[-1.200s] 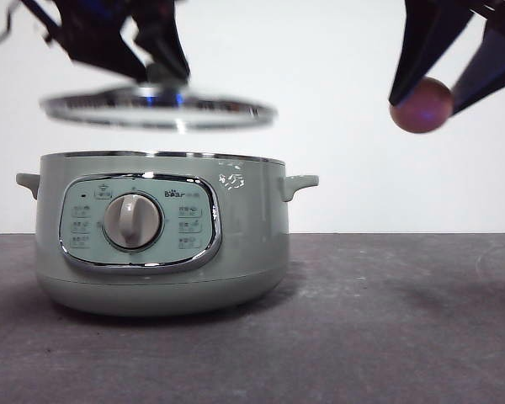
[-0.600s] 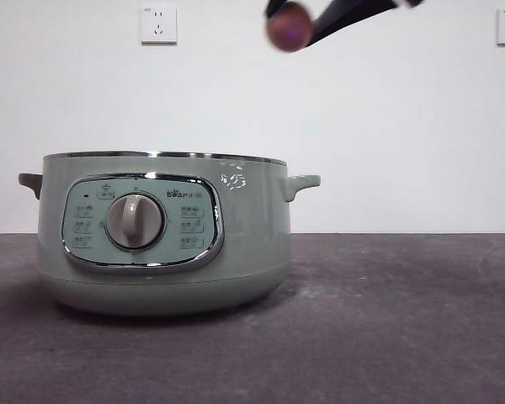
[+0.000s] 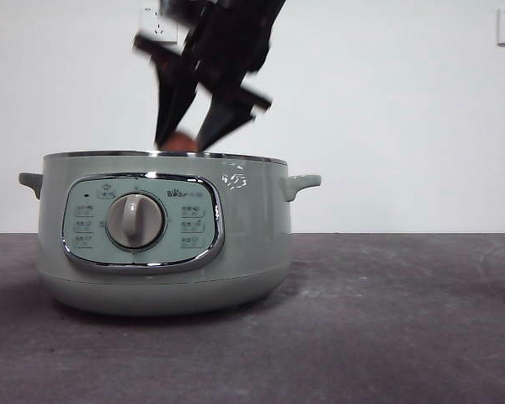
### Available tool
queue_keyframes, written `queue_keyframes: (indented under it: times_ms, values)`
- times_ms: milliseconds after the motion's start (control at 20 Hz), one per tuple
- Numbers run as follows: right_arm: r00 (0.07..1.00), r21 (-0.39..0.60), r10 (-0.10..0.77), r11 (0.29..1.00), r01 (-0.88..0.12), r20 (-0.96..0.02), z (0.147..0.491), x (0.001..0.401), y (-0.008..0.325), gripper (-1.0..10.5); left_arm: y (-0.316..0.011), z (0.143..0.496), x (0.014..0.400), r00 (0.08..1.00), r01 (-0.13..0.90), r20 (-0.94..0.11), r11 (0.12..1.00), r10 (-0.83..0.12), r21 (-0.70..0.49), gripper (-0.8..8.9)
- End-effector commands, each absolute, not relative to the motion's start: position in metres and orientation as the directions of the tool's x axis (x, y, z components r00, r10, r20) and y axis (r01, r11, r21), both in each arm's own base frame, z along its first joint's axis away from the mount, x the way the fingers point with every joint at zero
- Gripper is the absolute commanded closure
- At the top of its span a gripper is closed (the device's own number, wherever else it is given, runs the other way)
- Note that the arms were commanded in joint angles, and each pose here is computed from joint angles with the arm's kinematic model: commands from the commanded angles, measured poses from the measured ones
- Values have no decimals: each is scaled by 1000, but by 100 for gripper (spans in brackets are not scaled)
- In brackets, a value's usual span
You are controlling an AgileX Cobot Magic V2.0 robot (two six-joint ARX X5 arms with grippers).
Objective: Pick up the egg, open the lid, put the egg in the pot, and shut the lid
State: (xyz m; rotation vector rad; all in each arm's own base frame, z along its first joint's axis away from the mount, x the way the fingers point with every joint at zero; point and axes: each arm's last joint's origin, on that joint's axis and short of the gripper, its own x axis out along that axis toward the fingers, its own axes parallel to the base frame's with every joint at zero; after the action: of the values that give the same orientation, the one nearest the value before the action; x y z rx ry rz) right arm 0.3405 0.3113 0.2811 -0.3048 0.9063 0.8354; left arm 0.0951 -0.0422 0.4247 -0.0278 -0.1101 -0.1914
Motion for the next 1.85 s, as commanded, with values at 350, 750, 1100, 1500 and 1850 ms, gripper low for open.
queue_keyframes:
  times_ms: [350, 750, 1100, 1500, 1850]
  values:
    - [288, 31, 409, 618, -786, -866, 223, 346, 335, 959, -39, 431, 90, 970, 191, 157, 981, -186, -20, 822]
    - [281, 23, 404, 604, -797, -870, 219, 347, 336, 683, -40, 427, 90, 974, 190, 124, 982, -188, -9, 822]
    - [281, 52, 410, 637, -769, -868, 224, 345, 334, 565, -40, 423, 91, 978, 190, 84, 982, -190, 4, 822]
    - [580, -217, 179, 808, -547, -794, 359, 304, 251, 568, -62, 409, 128, 972, 230, -48, 972, -228, 44, 822]
    - [743, -148, 245, 896, -420, -623, 452, 250, 175, 568, -101, 372, 192, 906, 358, -262, 932, -332, 56, 821]
